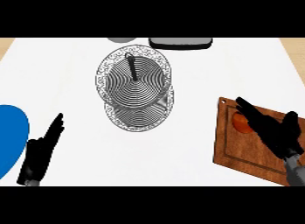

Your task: Pick the bell pepper from the cutting board and place it in the tiered basket

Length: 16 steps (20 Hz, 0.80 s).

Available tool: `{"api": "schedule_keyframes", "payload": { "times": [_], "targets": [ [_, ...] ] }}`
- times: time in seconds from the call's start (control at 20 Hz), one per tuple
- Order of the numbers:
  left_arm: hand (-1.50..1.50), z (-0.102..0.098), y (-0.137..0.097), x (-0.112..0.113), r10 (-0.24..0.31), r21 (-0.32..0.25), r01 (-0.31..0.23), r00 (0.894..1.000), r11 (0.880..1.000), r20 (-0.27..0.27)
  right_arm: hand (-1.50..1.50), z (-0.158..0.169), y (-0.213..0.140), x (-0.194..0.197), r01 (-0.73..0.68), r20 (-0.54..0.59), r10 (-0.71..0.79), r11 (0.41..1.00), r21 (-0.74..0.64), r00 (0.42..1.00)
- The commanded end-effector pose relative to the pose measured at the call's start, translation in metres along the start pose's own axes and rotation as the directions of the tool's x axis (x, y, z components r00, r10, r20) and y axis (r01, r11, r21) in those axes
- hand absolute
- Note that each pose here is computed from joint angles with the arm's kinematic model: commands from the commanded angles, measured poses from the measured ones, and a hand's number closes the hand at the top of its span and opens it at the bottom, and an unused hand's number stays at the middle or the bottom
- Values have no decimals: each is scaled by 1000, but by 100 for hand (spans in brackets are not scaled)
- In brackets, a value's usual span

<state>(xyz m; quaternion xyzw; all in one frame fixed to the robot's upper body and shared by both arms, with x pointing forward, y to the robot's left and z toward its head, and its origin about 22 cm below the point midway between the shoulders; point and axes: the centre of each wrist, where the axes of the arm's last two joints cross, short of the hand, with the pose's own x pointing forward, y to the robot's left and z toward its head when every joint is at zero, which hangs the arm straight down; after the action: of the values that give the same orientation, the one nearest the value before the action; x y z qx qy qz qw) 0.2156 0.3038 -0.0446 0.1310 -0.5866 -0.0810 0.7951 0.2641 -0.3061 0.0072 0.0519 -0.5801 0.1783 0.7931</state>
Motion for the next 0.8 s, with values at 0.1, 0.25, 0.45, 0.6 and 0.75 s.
{"api": "schedule_keyframes", "payload": {
  "times": [0.1,0.25,0.45,0.6,0.75],
  "targets": [
    [0,3,2,-9,47,96,-45,999,994,-20,150,26,-68,33,-106,102,189,839,-533,977],
    [0,5,2,-9,86,166,-81,996,983,-24,150,59,-134,77,-85,114,348,508,-857,931],
    [0,17,-2,-23,136,190,-121,988,974,-69,-150,91,-158,24,89,91,44,44,-995,995],
    [0,14,-14,-15,162,173,-155,986,973,-28,-150,91,-139,12,140,121,120,-174,-975,985],
    [0,10,-18,-5,148,148,-145,989,978,-7,-150,92,-91,5,189,154,179,-198,-962,972]
  ]
}}
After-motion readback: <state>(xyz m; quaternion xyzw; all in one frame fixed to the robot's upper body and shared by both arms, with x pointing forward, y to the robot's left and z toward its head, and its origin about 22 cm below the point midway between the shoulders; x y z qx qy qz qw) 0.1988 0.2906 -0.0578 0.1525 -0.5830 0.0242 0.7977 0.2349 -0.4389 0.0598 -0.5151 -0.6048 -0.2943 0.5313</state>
